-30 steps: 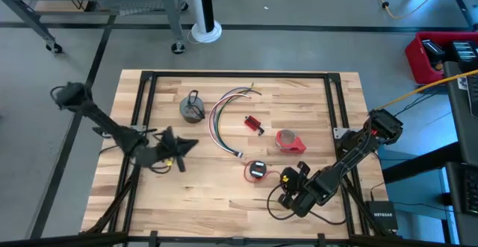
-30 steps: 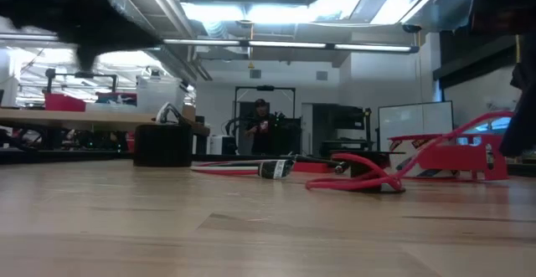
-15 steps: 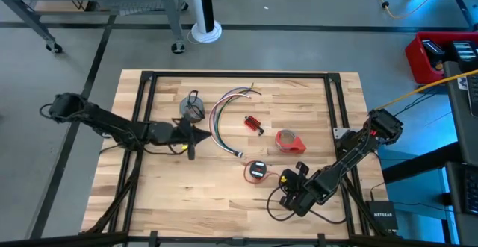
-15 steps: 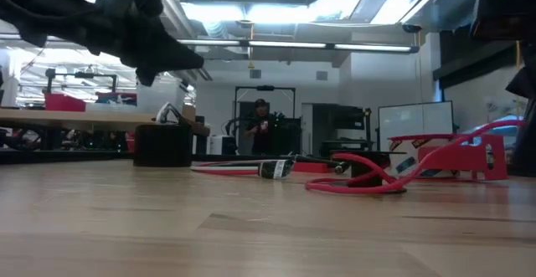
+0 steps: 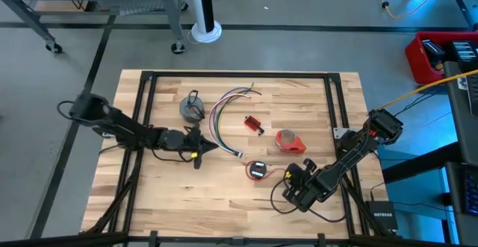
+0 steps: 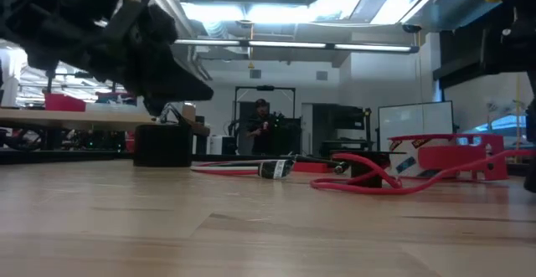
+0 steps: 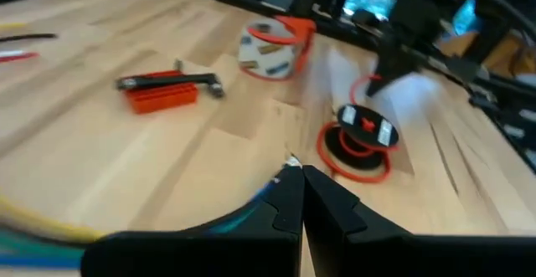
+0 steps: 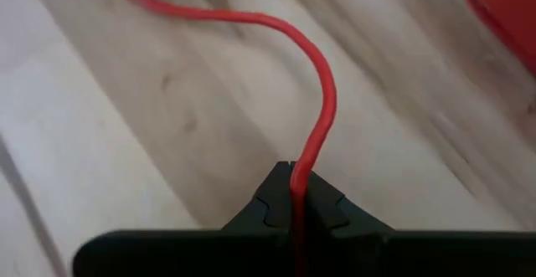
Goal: Coil cords
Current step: Coil the red wire onto the spool
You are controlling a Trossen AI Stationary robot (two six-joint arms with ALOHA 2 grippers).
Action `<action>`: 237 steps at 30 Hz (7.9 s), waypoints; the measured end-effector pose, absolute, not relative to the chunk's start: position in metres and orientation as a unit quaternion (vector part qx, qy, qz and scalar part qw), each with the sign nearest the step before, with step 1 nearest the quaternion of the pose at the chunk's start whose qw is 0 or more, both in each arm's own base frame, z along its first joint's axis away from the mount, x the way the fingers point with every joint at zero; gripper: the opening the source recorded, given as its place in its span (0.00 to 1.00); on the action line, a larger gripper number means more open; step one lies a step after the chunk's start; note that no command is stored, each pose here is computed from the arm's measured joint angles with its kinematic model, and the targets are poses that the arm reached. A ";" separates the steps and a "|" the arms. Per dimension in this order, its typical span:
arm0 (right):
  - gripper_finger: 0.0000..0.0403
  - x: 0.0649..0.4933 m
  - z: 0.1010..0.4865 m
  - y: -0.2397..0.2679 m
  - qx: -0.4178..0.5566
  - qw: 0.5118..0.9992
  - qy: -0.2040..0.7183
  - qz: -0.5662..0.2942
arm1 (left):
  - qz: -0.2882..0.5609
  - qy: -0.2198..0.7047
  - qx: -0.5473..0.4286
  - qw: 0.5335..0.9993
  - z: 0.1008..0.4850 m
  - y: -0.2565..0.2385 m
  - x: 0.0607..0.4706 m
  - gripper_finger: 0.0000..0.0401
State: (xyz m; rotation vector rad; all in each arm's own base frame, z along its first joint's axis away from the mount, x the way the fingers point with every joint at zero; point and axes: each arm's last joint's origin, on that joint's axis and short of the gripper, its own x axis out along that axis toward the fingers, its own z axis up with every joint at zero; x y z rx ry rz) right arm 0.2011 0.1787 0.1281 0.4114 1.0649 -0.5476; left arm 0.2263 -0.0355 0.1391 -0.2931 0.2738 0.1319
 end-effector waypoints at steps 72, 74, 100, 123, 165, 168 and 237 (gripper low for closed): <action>0.00 0.281 0.161 0.092 0.335 0.826 0.383 -0.244 | -0.035 0.286 -0.049 0.956 0.117 -0.056 0.380 0.00; 0.00 0.284 0.163 0.089 0.344 0.828 0.374 -0.238 | -0.038 0.287 -0.051 0.956 0.117 -0.056 0.380 0.00; 0.00 0.307 0.177 0.074 0.428 0.829 0.334 -0.134 | -0.042 0.283 -0.047 0.957 0.125 -0.058 0.389 0.00; 0.00 0.305 0.175 0.074 0.423 0.826 0.345 -0.141 | 0.013 0.278 -0.005 0.960 0.126 -0.055 0.389 0.24; 0.00 0.309 0.179 0.076 0.427 0.834 0.333 -0.104 | 0.034 0.216 0.066 0.974 0.137 -0.049 0.395 0.08; 0.01 0.309 0.179 0.077 0.430 0.832 0.338 -0.096 | 0.039 0.215 0.060 0.974 0.137 -0.044 0.396 0.02; 0.01 0.299 0.142 0.096 0.340 0.844 0.321 -0.263 | 0.100 0.276 0.024 0.956 0.126 -0.017 0.392 0.00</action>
